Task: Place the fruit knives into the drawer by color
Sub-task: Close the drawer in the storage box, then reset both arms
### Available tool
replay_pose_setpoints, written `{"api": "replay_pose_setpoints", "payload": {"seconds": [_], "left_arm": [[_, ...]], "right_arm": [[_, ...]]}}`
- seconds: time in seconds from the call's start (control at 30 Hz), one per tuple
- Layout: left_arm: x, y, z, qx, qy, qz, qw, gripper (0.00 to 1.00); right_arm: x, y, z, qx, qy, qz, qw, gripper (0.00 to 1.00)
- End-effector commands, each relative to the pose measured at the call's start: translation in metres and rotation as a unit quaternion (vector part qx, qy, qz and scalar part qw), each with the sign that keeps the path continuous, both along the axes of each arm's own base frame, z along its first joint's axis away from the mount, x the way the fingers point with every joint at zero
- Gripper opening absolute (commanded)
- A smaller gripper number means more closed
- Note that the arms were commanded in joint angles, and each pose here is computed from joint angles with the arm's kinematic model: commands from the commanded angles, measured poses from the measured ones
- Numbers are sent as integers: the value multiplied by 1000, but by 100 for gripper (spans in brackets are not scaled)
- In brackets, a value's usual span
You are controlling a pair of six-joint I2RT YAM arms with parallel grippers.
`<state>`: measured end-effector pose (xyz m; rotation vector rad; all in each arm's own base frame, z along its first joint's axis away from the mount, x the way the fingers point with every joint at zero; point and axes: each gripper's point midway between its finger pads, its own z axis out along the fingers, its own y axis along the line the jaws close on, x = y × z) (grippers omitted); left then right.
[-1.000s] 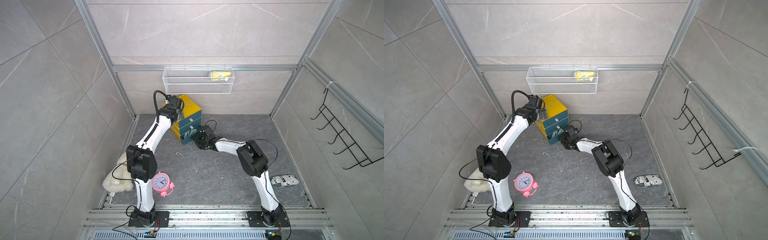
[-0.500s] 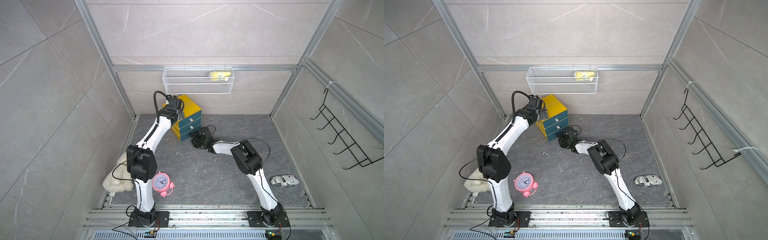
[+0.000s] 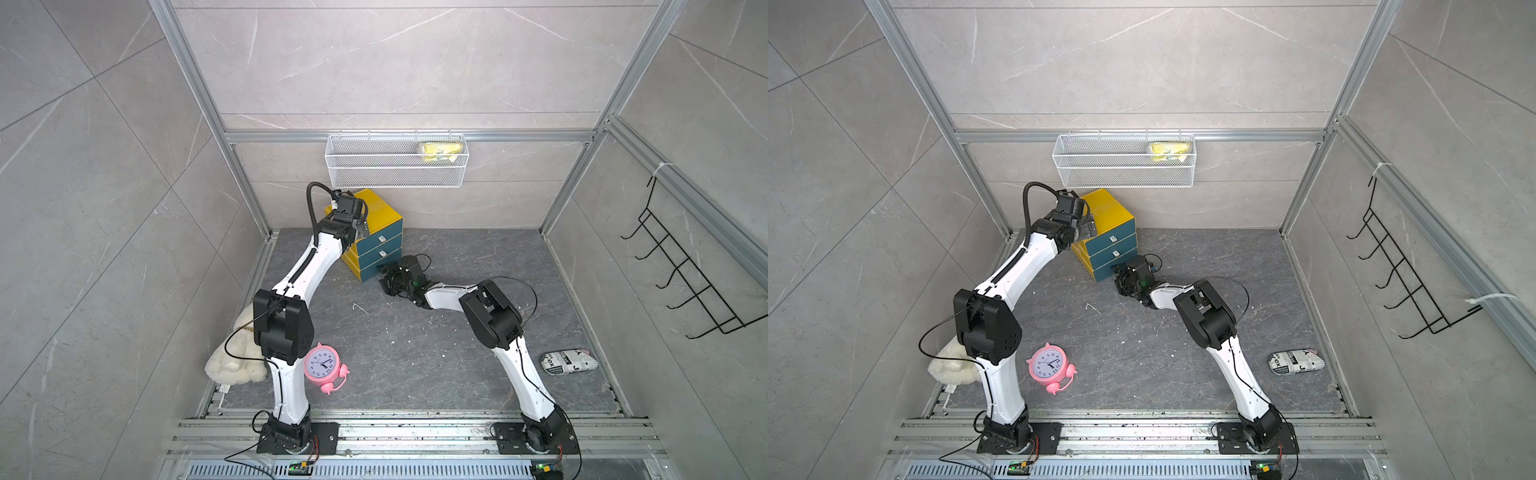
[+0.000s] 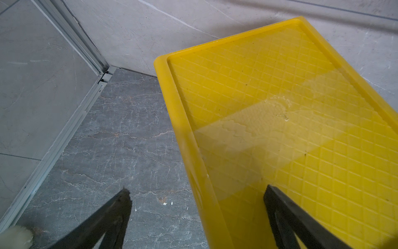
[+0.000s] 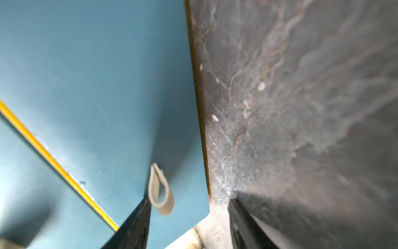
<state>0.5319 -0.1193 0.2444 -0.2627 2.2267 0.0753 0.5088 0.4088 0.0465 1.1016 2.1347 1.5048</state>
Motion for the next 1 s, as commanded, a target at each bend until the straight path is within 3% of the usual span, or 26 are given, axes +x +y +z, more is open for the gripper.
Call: {"api": "replay_pose_setpoints", "payload": {"seconds": [0.0,0.33,0.37,0.4,0.6,0.77,0.97], "left_arm": [[-19,0,-22,27,72,-24,997,99],[-25,9,52,18,6,-10,1000,99],[-28,10,64,9,-14,-11,1000,100],[-34,10,72,-2,-31,-14,999,100],[-81,15,110,-68,-147,-36,986,100],[-113,3,106,-85,-193,-112,971,100],[-132,15,50,-27,-199,-130,971,100]], "right_arm": [[-9,-6,2,2,-1,-11,1000,61],[-50,-37,33,16,-32,-13,999,64],[-56,-42,39,13,-40,-14,999,95],[-65,-50,44,4,-47,-10,999,100],[-106,-87,86,-99,-102,37,989,100],[-128,-119,121,-219,-180,84,955,100],[-147,-148,155,-338,-269,123,893,100]]}}
